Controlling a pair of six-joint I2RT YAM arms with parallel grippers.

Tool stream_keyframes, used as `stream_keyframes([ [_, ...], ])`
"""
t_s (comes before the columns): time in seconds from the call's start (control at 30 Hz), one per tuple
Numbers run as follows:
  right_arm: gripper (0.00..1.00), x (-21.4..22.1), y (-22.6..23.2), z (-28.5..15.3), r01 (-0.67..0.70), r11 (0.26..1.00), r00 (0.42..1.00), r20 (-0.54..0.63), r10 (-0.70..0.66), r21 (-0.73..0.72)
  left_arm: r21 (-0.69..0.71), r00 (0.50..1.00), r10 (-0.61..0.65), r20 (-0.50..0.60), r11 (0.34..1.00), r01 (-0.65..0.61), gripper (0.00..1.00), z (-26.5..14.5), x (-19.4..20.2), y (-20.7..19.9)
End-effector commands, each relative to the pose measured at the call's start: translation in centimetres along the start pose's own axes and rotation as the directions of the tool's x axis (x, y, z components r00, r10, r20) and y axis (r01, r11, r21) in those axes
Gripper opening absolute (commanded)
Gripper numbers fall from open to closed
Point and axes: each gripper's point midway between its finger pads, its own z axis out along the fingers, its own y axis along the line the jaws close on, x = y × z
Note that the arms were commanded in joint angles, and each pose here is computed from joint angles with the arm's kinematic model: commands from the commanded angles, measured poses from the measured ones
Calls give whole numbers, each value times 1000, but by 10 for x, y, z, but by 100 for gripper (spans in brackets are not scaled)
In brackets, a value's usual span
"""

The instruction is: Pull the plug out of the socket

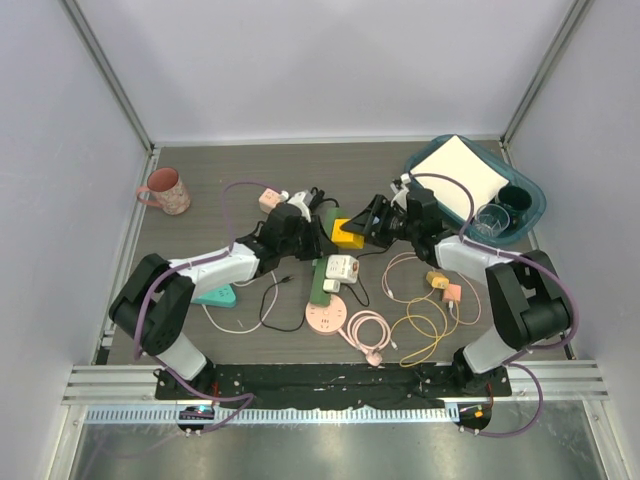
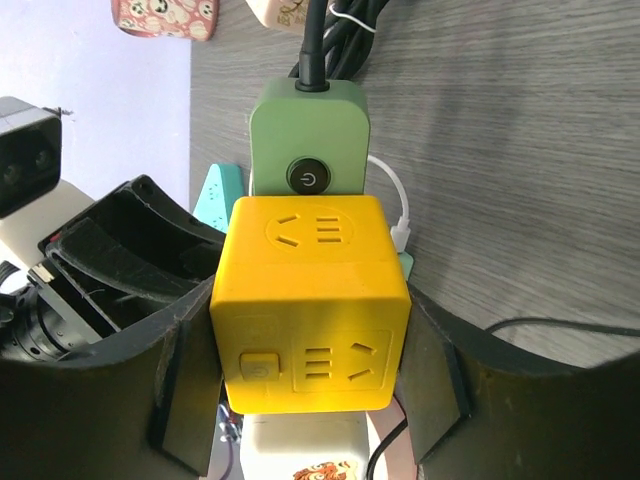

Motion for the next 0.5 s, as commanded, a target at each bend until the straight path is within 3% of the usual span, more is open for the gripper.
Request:
stream_keyframes([
  [0.0,1,-20,59,-21,232,971,970,85,-226,-62,-148,991,-71,110,985,87,0,1,-29,33],
  [0.17,1,-23,61,-29,256,964,961,129,-245,-77,-174,988,-75,133,980,98,0,0,-29,40],
  [0.27,1,-32,66,-36,180,954,977,153,-146,-238,-172,986,-67,152,981,93,0,-7,-30,41],
  [0.33,1,-37,60,-39,137,953,986,128,-105,-272,-179,985,-66,159,979,94,0,-10,-32,42],
  [0.47,1,-43,66,-40,183,959,981,111,-162,-217,-188,984,-69,163,977,100,0,-8,-37,40],
])
